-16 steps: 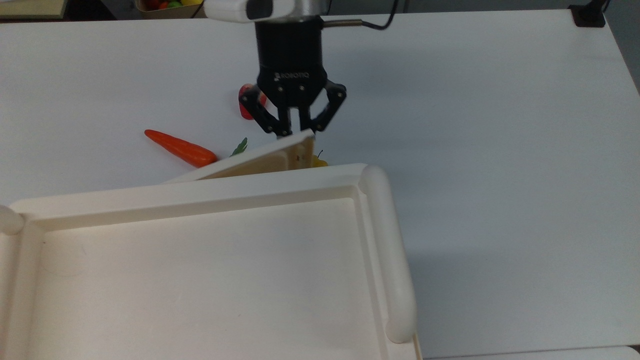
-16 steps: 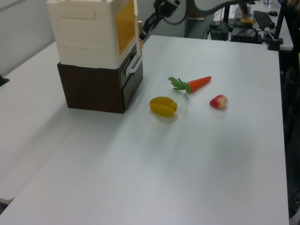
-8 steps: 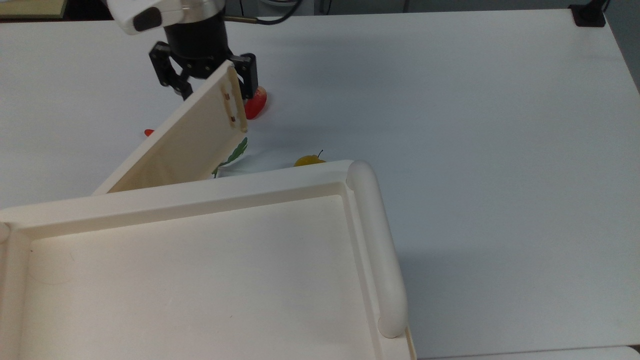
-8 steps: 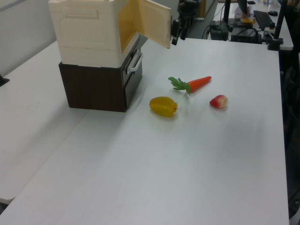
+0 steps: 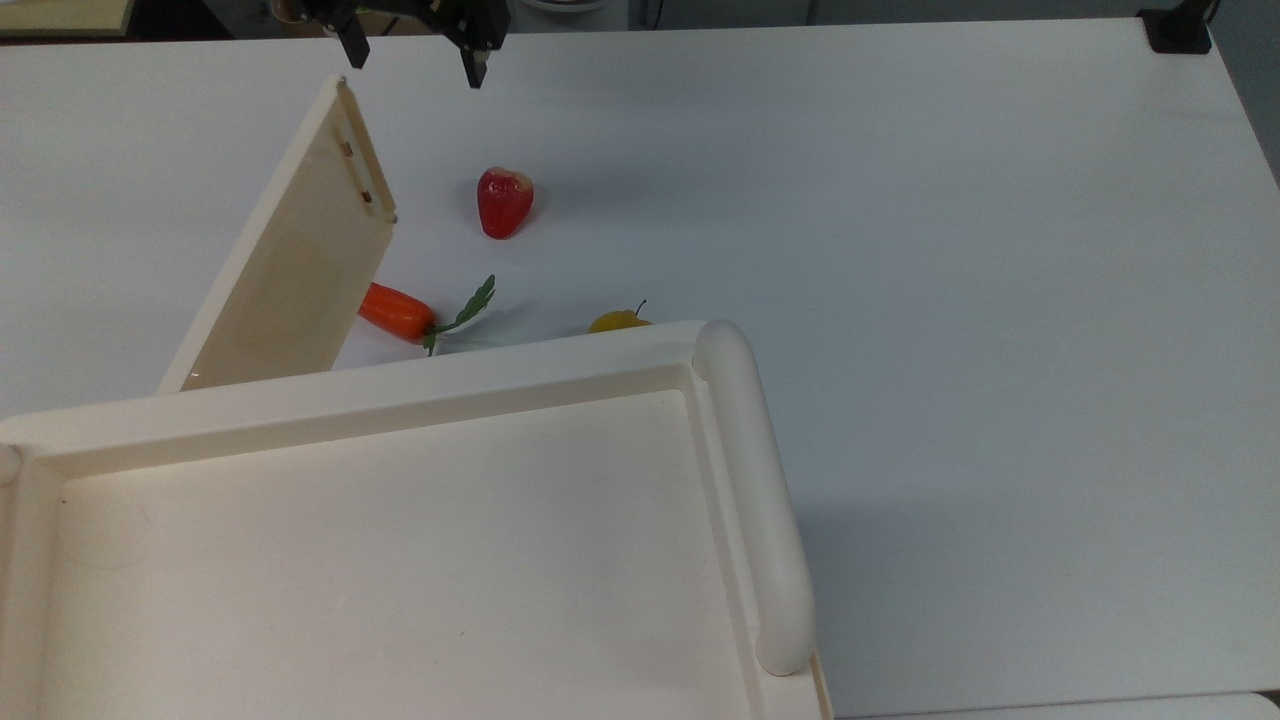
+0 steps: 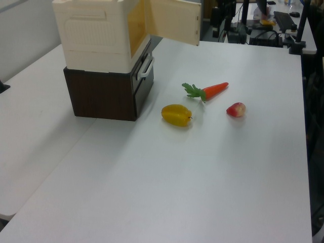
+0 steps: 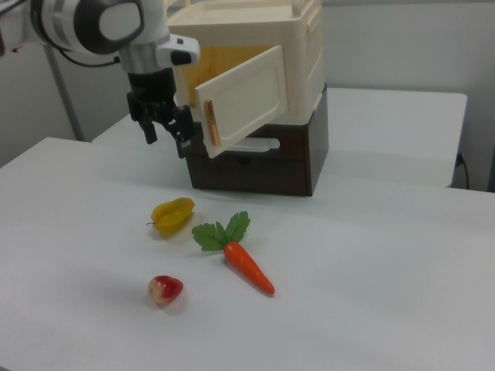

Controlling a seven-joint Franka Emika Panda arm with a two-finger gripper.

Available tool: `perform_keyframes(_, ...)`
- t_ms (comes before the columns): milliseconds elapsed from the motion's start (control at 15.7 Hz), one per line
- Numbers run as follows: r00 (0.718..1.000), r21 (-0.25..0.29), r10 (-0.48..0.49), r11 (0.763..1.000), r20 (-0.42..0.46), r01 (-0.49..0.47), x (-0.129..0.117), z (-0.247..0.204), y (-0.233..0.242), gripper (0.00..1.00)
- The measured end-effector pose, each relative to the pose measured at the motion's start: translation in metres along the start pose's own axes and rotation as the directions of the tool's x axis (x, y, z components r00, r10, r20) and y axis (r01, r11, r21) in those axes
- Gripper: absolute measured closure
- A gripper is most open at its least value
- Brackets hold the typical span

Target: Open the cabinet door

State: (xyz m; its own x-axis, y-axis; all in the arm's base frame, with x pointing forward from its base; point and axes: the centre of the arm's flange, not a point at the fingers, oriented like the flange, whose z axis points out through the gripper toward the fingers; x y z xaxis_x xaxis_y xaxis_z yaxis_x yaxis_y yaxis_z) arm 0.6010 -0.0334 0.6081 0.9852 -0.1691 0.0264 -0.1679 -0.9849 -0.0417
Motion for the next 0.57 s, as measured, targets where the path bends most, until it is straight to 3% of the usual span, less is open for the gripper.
perform_keyframes(574,0.999,-0.002,-0.034,0.999,0.028,0.034,-0.01,-0.007,0.012,0.0)
